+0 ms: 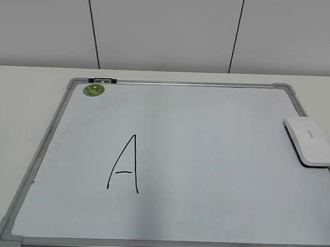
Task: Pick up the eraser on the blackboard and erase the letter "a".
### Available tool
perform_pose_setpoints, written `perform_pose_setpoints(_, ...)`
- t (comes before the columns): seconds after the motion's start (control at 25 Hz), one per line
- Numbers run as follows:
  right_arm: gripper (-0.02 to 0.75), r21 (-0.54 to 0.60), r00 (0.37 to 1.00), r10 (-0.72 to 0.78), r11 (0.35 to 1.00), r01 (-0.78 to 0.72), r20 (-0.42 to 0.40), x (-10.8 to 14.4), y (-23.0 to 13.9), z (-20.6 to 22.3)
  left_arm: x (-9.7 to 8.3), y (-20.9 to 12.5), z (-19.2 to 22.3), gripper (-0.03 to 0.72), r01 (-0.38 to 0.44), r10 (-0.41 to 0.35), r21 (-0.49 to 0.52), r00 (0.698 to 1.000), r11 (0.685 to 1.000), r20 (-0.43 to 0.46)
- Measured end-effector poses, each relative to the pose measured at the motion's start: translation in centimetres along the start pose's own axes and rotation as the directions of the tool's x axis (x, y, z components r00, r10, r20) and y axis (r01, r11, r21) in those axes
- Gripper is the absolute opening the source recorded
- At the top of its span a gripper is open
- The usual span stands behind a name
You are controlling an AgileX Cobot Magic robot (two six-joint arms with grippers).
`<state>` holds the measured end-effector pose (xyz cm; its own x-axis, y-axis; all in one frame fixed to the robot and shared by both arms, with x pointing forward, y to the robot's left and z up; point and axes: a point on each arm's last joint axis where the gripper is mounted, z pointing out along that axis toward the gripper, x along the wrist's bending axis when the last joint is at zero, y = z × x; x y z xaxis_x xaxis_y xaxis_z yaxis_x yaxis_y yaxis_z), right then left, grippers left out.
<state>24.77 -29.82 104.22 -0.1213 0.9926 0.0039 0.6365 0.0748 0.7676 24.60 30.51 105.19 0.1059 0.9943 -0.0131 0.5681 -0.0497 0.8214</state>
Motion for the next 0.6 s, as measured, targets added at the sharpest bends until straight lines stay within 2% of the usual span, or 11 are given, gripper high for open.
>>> perform_pose_setpoints(0.6, 0.535, -0.008, 1.000, -0.012, 1.000, 0.012, -0.026, 0.24, 0.06, 0.03, 0.00, 0.00, 0.00, 0.473, 0.000, 0.000, 0.000, 1.000, 1.000, 0.000)
